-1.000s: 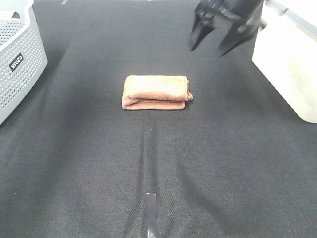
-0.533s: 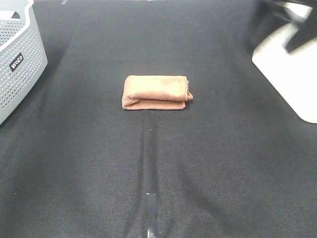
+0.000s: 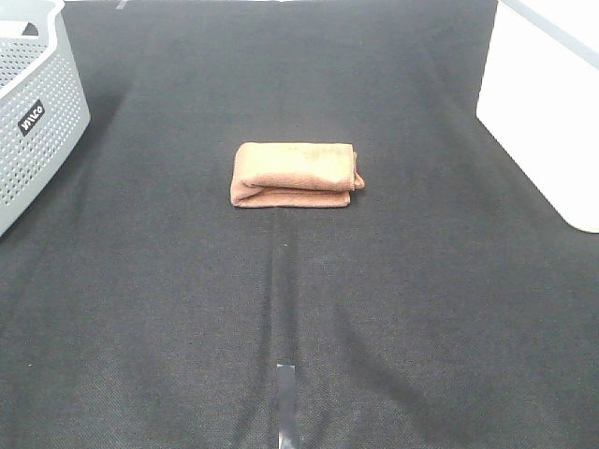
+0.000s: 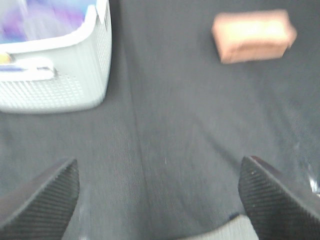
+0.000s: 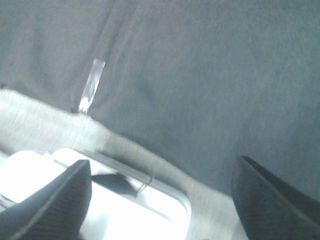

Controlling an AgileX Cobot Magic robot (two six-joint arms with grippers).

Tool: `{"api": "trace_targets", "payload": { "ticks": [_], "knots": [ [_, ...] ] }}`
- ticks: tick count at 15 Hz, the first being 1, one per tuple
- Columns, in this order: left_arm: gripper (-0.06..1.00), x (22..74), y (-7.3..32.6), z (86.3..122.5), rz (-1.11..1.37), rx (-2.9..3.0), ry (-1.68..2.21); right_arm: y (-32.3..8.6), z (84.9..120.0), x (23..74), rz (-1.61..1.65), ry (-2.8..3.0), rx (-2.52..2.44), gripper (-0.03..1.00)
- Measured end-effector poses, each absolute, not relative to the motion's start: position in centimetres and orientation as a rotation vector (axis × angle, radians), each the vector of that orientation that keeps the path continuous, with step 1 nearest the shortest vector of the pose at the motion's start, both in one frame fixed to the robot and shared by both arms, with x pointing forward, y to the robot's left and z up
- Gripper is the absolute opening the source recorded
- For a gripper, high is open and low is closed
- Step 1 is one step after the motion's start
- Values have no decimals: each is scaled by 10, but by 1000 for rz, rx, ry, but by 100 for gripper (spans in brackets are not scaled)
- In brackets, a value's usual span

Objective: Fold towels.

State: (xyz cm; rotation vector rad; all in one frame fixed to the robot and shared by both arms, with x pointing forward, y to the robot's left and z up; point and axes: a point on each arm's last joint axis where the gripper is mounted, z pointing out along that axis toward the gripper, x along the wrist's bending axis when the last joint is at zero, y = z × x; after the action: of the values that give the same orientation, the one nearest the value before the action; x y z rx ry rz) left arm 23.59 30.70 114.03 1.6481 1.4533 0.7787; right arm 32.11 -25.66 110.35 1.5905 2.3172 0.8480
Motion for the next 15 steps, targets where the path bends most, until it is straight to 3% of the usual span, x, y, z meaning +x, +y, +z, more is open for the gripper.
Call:
{"api": "trace_targets", "payload": {
  "ticks": [5,9,15],
  "knots": [
    [82,205,314,1095,880,1671,1320,-284,1062,253,990,2073,1395,73],
    [82,225,309,1059,837,1797,1351,-290,1054,242,1065,1940,1306,73],
    [80,235,296,1053,798,1795,1202,-291,1054,242,1065,1936,1303,73]
  ]
}}
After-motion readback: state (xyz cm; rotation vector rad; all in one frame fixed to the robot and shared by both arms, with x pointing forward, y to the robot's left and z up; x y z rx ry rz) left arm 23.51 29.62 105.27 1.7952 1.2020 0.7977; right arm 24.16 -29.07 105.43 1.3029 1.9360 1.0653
